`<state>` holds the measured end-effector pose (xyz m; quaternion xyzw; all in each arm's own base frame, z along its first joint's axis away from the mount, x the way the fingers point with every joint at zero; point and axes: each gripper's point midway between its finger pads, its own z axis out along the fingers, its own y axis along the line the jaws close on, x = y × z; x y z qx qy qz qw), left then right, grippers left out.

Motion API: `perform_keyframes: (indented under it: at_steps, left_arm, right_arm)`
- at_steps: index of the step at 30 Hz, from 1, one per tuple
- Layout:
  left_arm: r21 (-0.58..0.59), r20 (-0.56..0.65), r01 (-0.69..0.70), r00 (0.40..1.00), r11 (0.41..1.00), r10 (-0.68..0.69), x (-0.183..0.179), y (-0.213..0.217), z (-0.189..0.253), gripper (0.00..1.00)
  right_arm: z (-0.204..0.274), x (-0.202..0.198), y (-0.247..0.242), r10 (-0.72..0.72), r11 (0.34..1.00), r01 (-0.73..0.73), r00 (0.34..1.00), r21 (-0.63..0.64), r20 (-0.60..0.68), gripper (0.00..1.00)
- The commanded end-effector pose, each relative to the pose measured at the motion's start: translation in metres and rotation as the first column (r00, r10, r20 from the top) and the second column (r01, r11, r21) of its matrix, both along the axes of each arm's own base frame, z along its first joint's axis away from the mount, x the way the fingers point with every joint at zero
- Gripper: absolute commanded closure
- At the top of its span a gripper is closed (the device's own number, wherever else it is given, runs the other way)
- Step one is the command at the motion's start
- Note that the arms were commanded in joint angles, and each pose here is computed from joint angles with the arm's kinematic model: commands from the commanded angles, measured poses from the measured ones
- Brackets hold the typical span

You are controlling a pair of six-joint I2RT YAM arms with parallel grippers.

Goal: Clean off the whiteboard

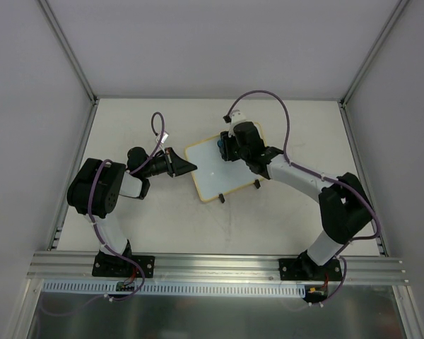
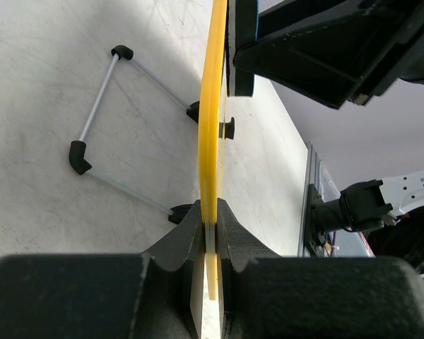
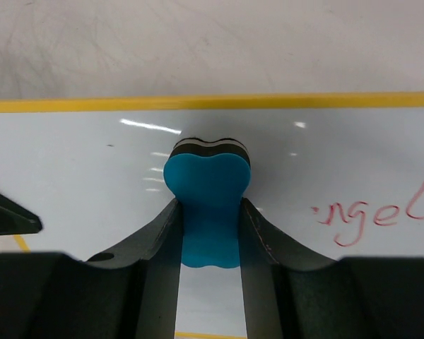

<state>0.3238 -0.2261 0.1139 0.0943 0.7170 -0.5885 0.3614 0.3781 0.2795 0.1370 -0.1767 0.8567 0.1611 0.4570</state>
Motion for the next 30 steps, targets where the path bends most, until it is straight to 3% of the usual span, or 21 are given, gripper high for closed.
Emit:
perform_keyframes:
  at_steps: [1,8,15,30]
  left_arm:
    - [-0.040,0.377,0.076,0.925,0.996,-0.055,-0.009,-0.004,0.055,1.00]
    - [-0.038,0.380,0.074,0.923,0.997,-0.054,-0.009,-0.004,0.055,1.00]
    - [-0.039,0.383,0.076,0.922,0.996,-0.055,-0.010,-0.004,0.056,1.00]
    - [-0.038,0.387,0.077,0.920,0.996,-0.056,-0.010,-0.004,0.056,1.00]
  right_arm:
    - [0.006,-0.006,0.027,0.059,0.998,-0.058,0.998,-0.038,0.004,1.00]
    - [0.012,-0.023,0.073,0.141,0.990,-0.141,0.990,-0.012,0.002,1.00]
    - [0.004,-0.033,0.085,0.164,0.986,-0.164,0.986,-0.022,-0.011,1.00]
    - [-0.018,-0.009,-0.017,-0.040,0.998,0.036,0.996,-0.051,-0.080,1.00]
